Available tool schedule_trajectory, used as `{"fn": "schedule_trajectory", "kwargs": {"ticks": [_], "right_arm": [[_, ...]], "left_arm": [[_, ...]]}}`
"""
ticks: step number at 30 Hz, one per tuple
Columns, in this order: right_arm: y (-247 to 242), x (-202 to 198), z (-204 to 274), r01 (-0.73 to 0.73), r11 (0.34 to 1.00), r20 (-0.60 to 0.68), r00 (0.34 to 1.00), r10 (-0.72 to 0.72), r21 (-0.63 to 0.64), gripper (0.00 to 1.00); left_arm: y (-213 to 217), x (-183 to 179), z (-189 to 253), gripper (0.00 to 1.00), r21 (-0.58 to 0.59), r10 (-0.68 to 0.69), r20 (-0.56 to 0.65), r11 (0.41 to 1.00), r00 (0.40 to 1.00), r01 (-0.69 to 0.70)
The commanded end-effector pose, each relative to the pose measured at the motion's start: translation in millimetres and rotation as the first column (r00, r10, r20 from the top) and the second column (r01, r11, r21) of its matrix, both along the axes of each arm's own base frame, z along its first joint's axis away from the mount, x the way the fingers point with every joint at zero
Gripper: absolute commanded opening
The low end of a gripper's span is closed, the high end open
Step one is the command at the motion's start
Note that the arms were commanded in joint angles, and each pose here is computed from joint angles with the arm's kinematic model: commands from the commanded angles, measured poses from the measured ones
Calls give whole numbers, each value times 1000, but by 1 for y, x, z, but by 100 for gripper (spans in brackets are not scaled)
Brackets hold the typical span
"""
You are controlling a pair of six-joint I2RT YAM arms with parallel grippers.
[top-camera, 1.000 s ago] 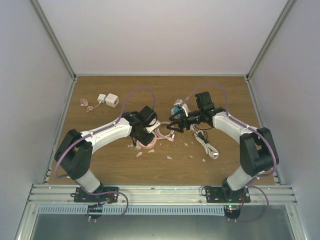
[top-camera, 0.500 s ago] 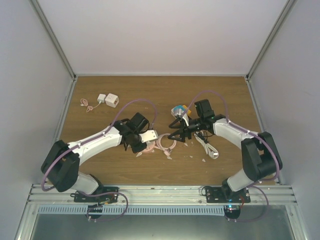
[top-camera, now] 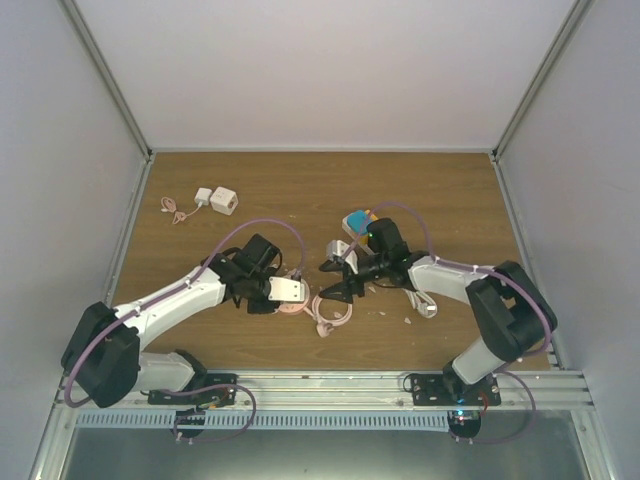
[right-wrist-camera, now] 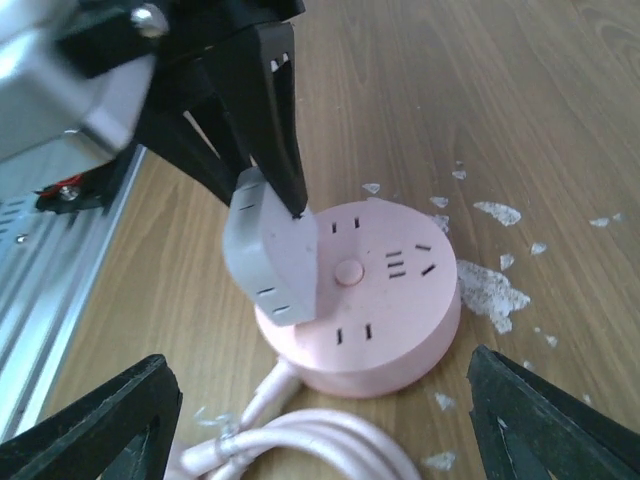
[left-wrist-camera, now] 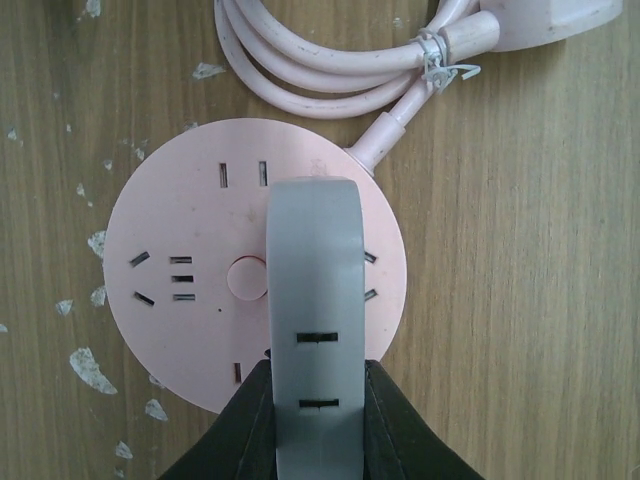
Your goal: Pull the plug off the socket
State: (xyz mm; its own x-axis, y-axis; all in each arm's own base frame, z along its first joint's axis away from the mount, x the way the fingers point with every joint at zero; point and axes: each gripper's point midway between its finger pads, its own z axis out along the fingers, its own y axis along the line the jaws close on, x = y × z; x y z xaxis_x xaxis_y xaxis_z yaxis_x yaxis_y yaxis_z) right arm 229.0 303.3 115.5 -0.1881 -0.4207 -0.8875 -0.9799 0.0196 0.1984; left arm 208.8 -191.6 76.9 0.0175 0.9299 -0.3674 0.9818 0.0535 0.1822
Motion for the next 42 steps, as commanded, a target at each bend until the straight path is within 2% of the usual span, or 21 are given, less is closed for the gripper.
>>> {"fn": "schedule_trajectory", "kwargs": {"ticks": [1, 5, 10, 16, 32, 42], "right_arm": [[22, 9, -5, -2, 999, 115, 993, -3, 43, 79], [36, 6, -10, -20, 998, 173, 985, 9, 65, 77], [48, 4, -18, -17, 996, 214, 977, -2, 86, 75], [55, -3, -37, -18, 998, 252, 968, 3, 58, 72], [73, -16, -63, -59, 997, 244, 969, 45, 48, 69], [70, -19, -89, -59, 998, 189, 980, 58, -5, 59]], "left_arm": [[9, -13, -9, 1, 21, -120, -10, 993, 993, 120], [7, -6, -6, 2, 22, -122, -12, 992, 992, 122], [-5, -4, 10, 5, -49, -135, -18, 990, 991, 134], [-13, -6, 14, 6, -91, -140, -48, 987, 989, 135], [-26, 0, 22, 5, -158, -106, -76, 983, 991, 93], [-24, 7, 42, 3, -202, -88, -74, 977, 993, 72]]}}
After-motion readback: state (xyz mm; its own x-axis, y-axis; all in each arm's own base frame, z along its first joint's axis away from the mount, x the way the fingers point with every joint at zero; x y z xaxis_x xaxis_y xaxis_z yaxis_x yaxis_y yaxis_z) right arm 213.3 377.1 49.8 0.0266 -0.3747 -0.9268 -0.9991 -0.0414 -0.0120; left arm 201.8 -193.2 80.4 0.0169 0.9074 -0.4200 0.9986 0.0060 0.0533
